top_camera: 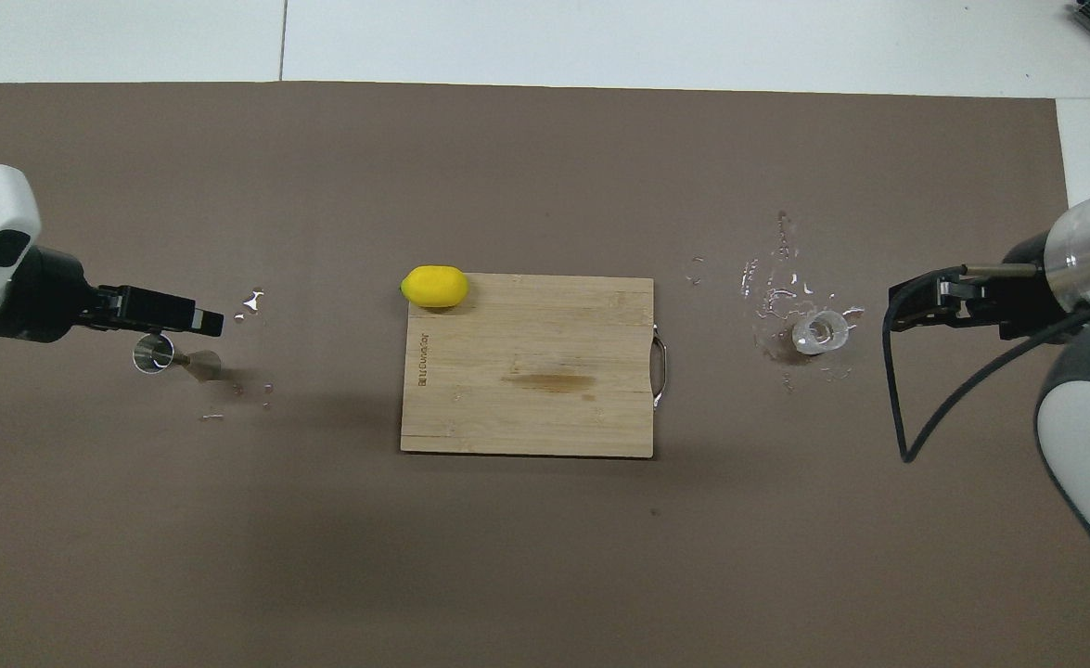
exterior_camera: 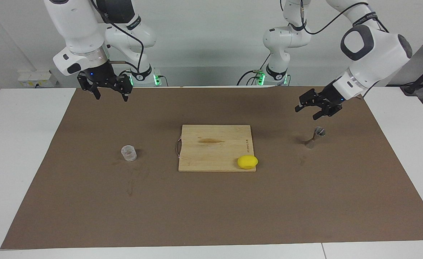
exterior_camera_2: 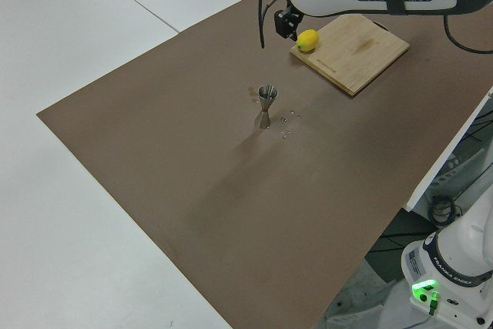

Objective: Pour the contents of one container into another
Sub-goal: 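Move the left gripper down toward the small metal cup, then close the left gripper around the small metal cup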

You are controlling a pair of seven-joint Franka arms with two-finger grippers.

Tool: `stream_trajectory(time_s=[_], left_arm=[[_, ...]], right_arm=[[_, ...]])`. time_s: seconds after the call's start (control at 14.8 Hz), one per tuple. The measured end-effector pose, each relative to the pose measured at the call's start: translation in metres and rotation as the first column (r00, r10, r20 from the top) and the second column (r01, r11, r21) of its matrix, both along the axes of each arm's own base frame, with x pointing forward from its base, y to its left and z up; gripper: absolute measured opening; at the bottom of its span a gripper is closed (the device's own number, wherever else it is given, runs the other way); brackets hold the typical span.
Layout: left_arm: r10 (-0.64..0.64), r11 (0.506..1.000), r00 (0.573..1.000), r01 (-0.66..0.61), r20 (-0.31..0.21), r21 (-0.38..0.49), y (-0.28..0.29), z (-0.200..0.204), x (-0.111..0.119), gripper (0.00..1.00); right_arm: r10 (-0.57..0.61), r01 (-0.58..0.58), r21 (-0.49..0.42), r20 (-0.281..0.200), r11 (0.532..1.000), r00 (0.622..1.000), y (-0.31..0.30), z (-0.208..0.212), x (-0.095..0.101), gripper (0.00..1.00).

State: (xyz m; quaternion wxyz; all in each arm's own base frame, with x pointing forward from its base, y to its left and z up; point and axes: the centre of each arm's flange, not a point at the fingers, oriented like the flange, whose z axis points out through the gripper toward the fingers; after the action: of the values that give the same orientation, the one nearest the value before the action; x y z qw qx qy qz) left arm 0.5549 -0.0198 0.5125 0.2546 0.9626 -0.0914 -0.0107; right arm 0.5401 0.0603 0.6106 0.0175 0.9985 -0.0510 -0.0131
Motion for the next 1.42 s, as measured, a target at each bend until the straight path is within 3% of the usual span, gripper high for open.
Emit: stream_trajectory(time_s=[0.2, 0.47, 0.68, 0.88, 1.22, 1.42], left_arm=[[-0.06, 0.994, 0.997, 0.063, 0.038, -0.091, 0.034, -0.017, 0.012, 1.0], [-0.201, 0.954, 0.958, 0.239, 0.203, -0.183, 0.062, -0.041, 0.021, 1.0], [-0.265, 0.918, 0.918, 0.334, 0.295, -0.213, 0.08, -0.061, 0.026, 1.0], [-0.32, 0.861, 0.849, 0.446, 0.421, -0.244, 0.096, -0.088, 0.03, 1.0], [-0.327, 0.76, 0.79, 0.546, 0.518, -0.353, 0.127, -0.129, 0.018, 1.0], [-0.302, 0.717, 0.7, 0.614, 0.647, -0.329, 0.163, -0.142, 0.009, 1.0]], right_arm=[[0.0, 0.0, 0.0, 0.0, 1.0, 1.0, 0.0, 0.0, 0.0, 1.0], [0.0, 0.0, 0.0, 0.0, 1.0, 1.0, 0.0, 0.0, 0.0, 1.0], [0.0, 0.0, 0.0, 0.0, 1.0, 1.0, 0.0, 0.0, 0.0, 1.0], [0.0, 0.0, 0.0, 0.0, 1.0, 1.0, 0.0, 0.0, 0.0, 1.0], [0.0, 0.0, 0.0, 0.0, 1.0, 1.0, 0.0, 0.0, 0.0, 1.0], [0.0, 0.0, 0.0, 0.0, 1.0, 1.0, 0.0, 0.0, 0.0, 1.0]])
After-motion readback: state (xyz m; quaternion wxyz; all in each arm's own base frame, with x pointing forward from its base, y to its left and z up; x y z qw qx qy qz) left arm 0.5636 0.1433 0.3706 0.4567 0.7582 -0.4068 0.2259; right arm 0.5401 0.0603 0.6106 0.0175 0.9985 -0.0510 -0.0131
